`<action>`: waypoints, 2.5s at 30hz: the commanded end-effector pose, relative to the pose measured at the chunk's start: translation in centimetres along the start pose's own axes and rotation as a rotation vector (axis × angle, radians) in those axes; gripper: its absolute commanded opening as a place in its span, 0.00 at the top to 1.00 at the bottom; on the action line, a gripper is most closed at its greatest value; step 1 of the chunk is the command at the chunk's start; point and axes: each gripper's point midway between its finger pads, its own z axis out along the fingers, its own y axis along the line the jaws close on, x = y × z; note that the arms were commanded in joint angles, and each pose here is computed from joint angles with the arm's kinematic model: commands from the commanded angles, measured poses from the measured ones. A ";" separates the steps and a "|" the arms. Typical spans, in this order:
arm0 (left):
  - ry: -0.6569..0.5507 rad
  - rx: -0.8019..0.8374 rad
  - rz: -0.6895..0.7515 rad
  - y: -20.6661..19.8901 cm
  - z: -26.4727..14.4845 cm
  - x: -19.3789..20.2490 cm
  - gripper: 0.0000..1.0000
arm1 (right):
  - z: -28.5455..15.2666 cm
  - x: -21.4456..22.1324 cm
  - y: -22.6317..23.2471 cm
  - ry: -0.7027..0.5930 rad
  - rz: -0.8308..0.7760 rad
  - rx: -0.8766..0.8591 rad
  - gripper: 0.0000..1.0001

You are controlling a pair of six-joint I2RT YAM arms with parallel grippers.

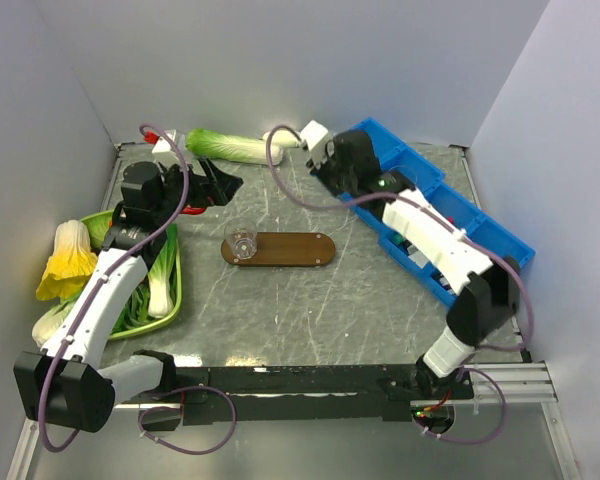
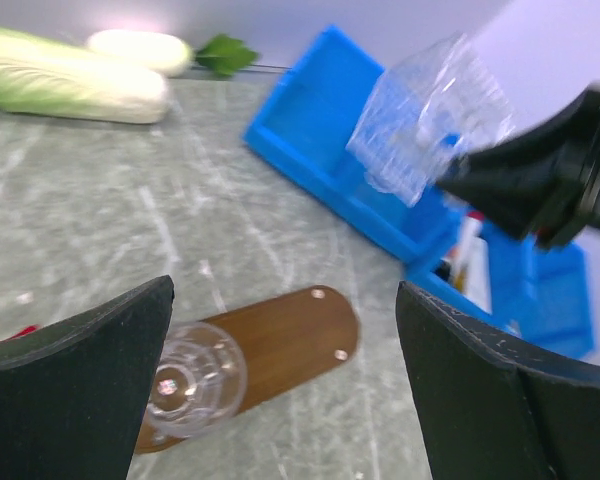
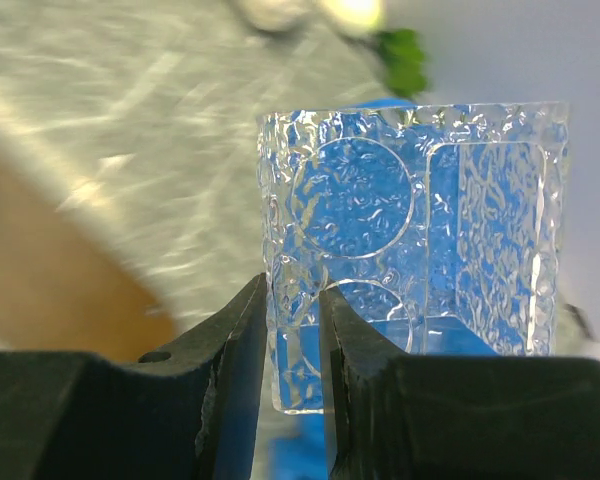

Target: Prepare toiletry sets of a toothbrush and toothpaste on the tray

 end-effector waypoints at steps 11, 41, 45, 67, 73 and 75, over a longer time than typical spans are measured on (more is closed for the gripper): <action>0.292 0.441 -0.086 -10.8 1.7 6.9 0.02 | -11.8 2.0 14.5 -0.089 0.161 -0.335 1.00; 0.301 0.421 -0.142 -12.2 1.6 8.6 0.19 | -14.6 4.7 17.2 -0.041 0.113 -0.395 1.00; 0.397 0.562 -0.122 -14.2 0.4 10.4 0.21 | -14.7 4.5 17.4 -0.044 0.109 -0.404 1.00; 0.636 0.737 -0.151 -16.8 -0.8 15.1 0.68 | -14.4 4.0 17.3 -0.029 0.033 -0.365 1.00; 0.660 0.777 -0.167 -17.3 -1.2 15.4 0.85 | -14.4 4.0 16.8 -0.037 0.016 -0.339 1.00; 0.671 0.792 -0.180 -17.4 -1.4 15.4 0.94 | -14.5 4.0 16.8 -0.042 0.017 -0.336 1.00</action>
